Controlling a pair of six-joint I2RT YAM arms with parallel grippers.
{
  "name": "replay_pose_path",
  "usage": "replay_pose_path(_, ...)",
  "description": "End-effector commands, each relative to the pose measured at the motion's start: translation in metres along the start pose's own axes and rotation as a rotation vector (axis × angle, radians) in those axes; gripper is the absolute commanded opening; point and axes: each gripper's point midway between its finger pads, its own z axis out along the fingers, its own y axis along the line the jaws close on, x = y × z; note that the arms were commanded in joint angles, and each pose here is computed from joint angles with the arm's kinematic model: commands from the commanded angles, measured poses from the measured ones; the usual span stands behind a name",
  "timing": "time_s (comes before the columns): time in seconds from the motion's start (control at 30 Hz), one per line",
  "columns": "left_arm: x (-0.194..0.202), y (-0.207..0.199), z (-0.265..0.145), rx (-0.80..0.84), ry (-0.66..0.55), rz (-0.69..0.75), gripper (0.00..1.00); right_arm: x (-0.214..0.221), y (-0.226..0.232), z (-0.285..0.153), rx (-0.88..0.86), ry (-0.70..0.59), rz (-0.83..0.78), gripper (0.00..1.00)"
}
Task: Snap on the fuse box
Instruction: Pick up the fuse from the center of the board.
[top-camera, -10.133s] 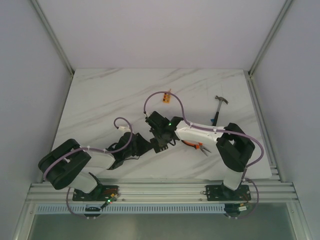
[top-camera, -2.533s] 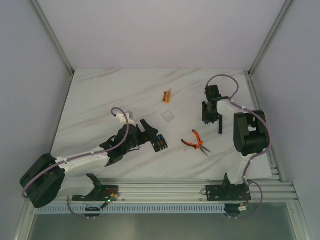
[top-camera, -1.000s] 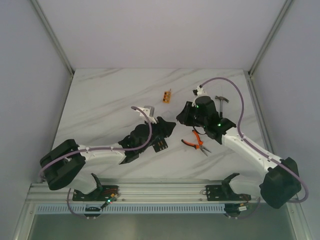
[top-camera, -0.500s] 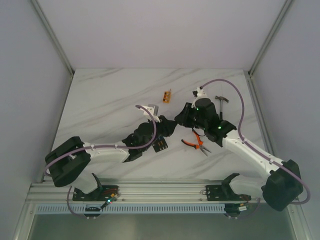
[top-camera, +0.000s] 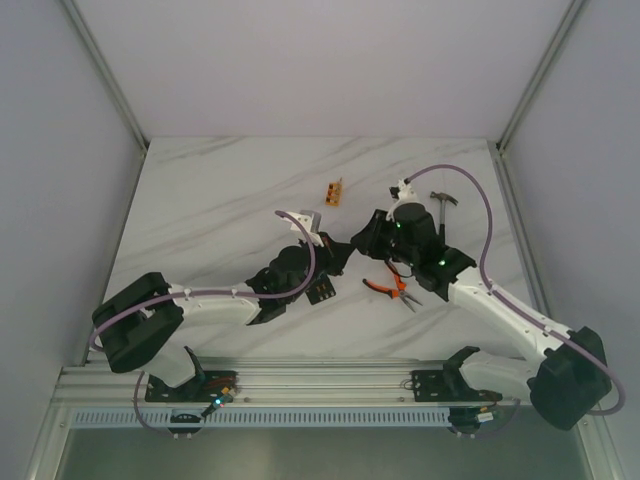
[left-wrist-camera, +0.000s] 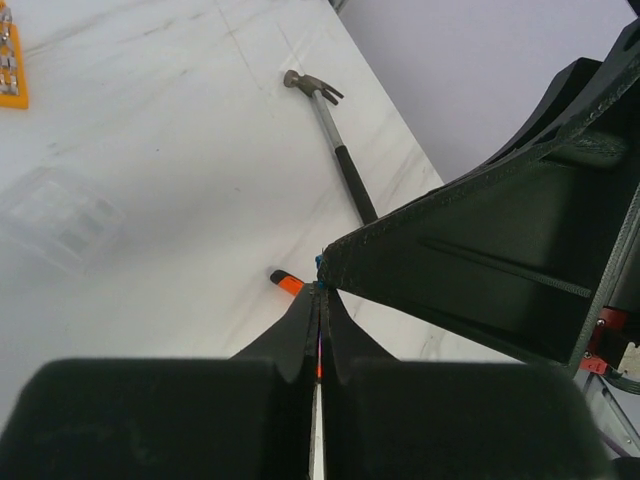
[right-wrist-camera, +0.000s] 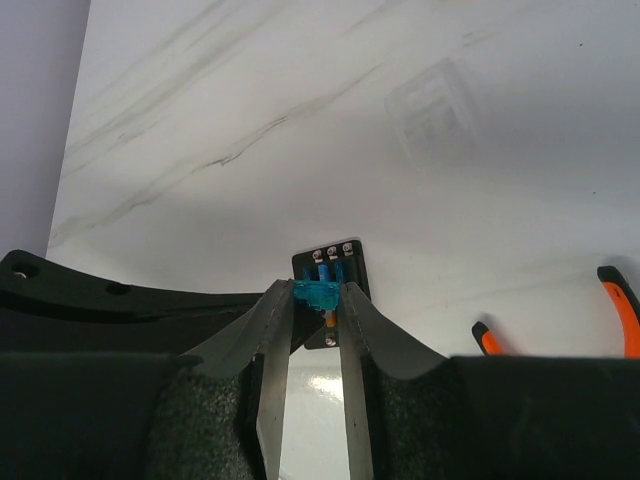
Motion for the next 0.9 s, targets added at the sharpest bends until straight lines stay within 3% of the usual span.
replay_pose_path(0.0,-0.014,-0.011,0.005,0.034,-0.044,0.005,0.00,0.002,0.010,-0.006,-0.048,-0.013,0.020,0.25)
replay_pose_path(0.37,-0.006,0.018,-0.009,-0.005,0.012,0.105,0.00,-0.015,0.016,-0.027,-0.098,-0.084,-0.174,0.50)
replay_pose_path(0.57,-0.019,0.023,-0.028,0.106,0.048,0.182,0.00,-0.020,0.020,-0.038,-0.152,-0.104,-0.361,0.52)
replay_pose_path(0.87,-0.045,0.014,-0.075,0.353,0.044,0.248,0.00,-0.027,0.059,-0.053,-0.364,-0.114,-0.556,0.52)
